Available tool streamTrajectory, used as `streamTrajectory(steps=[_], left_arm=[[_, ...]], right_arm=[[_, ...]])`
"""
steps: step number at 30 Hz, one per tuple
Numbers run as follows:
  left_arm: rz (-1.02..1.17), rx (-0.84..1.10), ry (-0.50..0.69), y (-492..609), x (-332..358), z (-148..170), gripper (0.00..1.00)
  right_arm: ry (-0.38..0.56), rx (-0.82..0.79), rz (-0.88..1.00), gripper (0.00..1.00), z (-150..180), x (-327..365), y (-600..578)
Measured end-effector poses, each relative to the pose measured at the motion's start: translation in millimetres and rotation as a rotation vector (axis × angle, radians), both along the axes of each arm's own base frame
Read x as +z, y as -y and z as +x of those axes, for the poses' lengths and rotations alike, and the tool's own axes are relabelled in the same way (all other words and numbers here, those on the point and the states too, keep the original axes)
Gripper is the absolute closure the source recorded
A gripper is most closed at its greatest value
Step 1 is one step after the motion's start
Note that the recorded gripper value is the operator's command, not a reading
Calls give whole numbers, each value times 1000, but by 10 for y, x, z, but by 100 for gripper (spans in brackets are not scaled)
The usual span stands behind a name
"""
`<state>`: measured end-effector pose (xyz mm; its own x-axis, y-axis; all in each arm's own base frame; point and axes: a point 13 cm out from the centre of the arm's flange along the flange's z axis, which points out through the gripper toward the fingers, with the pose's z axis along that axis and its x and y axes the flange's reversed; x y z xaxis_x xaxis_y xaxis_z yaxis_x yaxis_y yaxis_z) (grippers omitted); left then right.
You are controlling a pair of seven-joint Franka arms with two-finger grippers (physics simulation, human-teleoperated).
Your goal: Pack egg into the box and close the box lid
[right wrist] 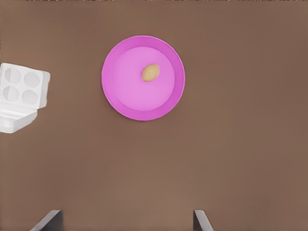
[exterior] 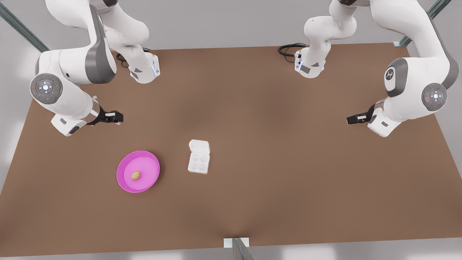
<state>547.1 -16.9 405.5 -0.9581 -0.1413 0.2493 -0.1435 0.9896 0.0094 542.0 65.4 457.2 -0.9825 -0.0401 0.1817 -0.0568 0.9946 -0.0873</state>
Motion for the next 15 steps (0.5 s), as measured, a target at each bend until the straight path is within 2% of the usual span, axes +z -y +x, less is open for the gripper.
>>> streamTrajectory(steps=[4,9,15], left_arm=[[1,1,-7,47,-5,-17,0],[8,17,-31,0,-113,-9,0],[10,17,-36,42,-136,-9,0]], right_arm=[[-7,2,-1,0,59,-100,16],[-70,0,-21,0,495,-984,101],[-37,-45,-3,0,858,-1637,272]])
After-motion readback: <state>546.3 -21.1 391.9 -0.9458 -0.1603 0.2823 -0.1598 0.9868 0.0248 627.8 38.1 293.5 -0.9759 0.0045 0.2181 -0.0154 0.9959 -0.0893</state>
